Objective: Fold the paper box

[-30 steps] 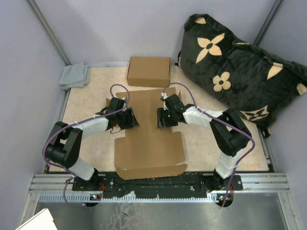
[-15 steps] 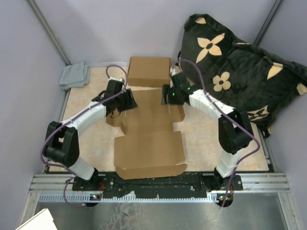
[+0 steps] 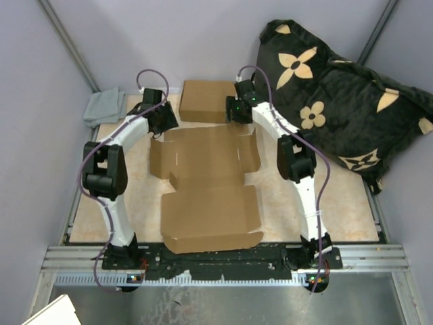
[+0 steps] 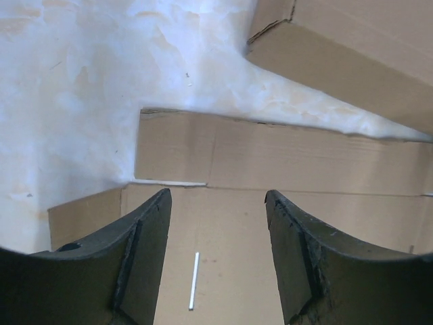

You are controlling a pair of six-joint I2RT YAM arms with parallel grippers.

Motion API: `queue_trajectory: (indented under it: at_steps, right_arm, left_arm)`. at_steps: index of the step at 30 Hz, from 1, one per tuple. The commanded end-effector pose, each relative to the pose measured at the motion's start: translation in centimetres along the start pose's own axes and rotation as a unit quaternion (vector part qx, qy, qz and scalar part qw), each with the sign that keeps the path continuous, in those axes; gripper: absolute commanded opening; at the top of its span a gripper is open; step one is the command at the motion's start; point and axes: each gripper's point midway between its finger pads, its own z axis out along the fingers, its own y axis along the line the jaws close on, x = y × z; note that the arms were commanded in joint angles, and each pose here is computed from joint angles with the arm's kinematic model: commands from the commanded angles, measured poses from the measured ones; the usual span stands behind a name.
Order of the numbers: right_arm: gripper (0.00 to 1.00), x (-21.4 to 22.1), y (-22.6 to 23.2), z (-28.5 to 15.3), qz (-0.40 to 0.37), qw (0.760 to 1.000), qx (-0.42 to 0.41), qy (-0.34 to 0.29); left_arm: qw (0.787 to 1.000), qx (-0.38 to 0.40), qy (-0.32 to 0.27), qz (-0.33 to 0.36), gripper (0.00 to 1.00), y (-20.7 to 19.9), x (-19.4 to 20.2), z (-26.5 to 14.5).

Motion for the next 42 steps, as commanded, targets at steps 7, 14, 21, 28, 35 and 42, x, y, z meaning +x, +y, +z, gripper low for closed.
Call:
queue_trajectory:
  at_steps: [7, 14, 21, 28, 35, 42]
  right_arm:
    - [0.67, -1.3, -3.5, -0.5, 0.002, 0.998, 0.06, 0.004]
    - [0.67, -0.6, -4.8, -0.3, 0.014, 0.998, 0.05, 0.025]
    - [0.67, 0.9, -4.4, 0.8, 0.013, 0.999, 0.011, 0.052]
    - [0.67, 1.7, -2.8, 1.0, 0.013, 0.997, -0.038, 0.068]
    - [0.66, 2.6, -3.3, 1.4, 0.014, 0.996, -0.026, 0.082]
    - [0.66, 3.1, -3.6, 1.6, 0.014, 0.996, -0.022, 0.089]
  left_arm:
    - [1.0, -0.022, -0.003, 0.012, 0.64, 1.9, -2.4, 2.6]
    - [1.0, -0.004, 0.026, -0.006, 0.64, 2.5, -1.7, 4.5]
    - [0.998, 0.018, 0.053, -0.02, 0.63, 2.8, -0.4, 5.6]
    - [0.995, 0.04, 0.09, -0.027, 0.61, 3.0, 1.6, 6.5]
    - [0.995, -0.015, 0.101, -0.017, 0.61, 5.2, 2.0, 6.1]
    - [0.995, -0.045, 0.091, -0.008, 0.61, 6.3, 1.5, 5.7]
